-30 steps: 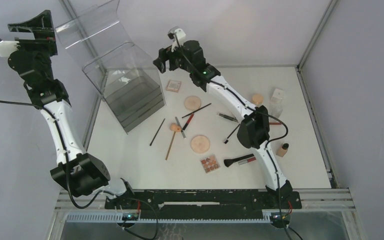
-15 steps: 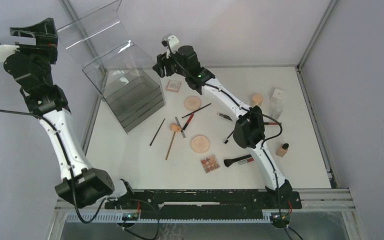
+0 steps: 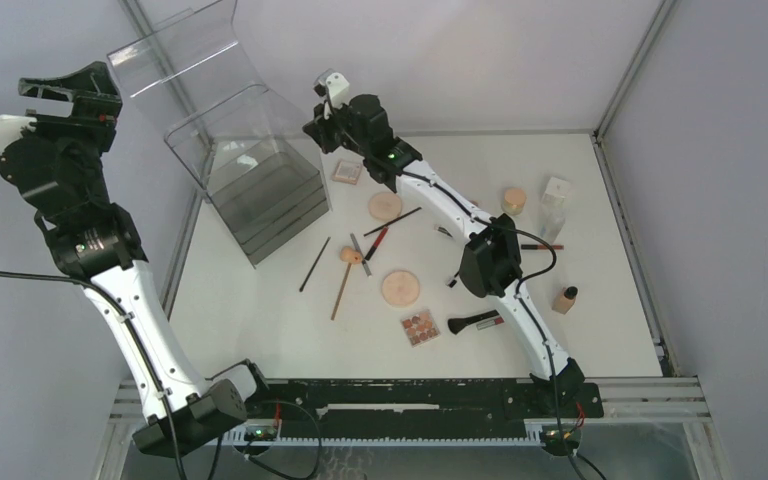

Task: Organize the makeup
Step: Open the storage box at the center of the board.

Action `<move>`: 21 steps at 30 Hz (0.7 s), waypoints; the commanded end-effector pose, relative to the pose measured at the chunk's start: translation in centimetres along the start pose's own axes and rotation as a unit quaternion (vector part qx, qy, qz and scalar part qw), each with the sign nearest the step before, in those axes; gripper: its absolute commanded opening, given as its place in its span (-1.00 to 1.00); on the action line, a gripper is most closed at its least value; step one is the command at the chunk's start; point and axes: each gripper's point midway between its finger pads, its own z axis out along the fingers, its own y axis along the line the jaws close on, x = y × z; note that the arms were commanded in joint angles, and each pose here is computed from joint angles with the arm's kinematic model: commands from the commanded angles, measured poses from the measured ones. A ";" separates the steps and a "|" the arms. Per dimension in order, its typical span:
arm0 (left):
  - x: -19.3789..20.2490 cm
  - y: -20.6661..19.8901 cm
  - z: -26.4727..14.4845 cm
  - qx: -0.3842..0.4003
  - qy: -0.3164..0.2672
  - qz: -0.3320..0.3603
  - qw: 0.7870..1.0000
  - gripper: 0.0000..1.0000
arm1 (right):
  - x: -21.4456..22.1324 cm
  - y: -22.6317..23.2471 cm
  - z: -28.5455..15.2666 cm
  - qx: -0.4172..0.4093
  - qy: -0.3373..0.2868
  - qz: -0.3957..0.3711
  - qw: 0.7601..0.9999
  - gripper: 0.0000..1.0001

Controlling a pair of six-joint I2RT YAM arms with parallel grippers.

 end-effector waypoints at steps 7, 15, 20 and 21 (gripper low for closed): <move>2.5 0.3 -4.8 0.008 0.042 0.021 0.999 1.00 | -2.7 0.8 -0.4 -0.009 -0.034 -0.026 0.999 -1.00; 4.5 -1.0 -7.8 0.011 0.090 0.103 0.990 1.00 | -7.6 2.8 -3.8 -0.054 -0.048 -0.012 0.997 0.53; 7.5 -1.8 -9.9 0.025 0.147 0.142 0.979 1.00 | -11.2 3.6 -8.5 -0.070 -0.074 0.029 0.994 0.60; 8.1 -1.8 -10.3 0.026 0.158 0.151 0.975 1.00 | -11.7 3.5 -9.5 -0.074 -0.077 0.043 0.993 0.60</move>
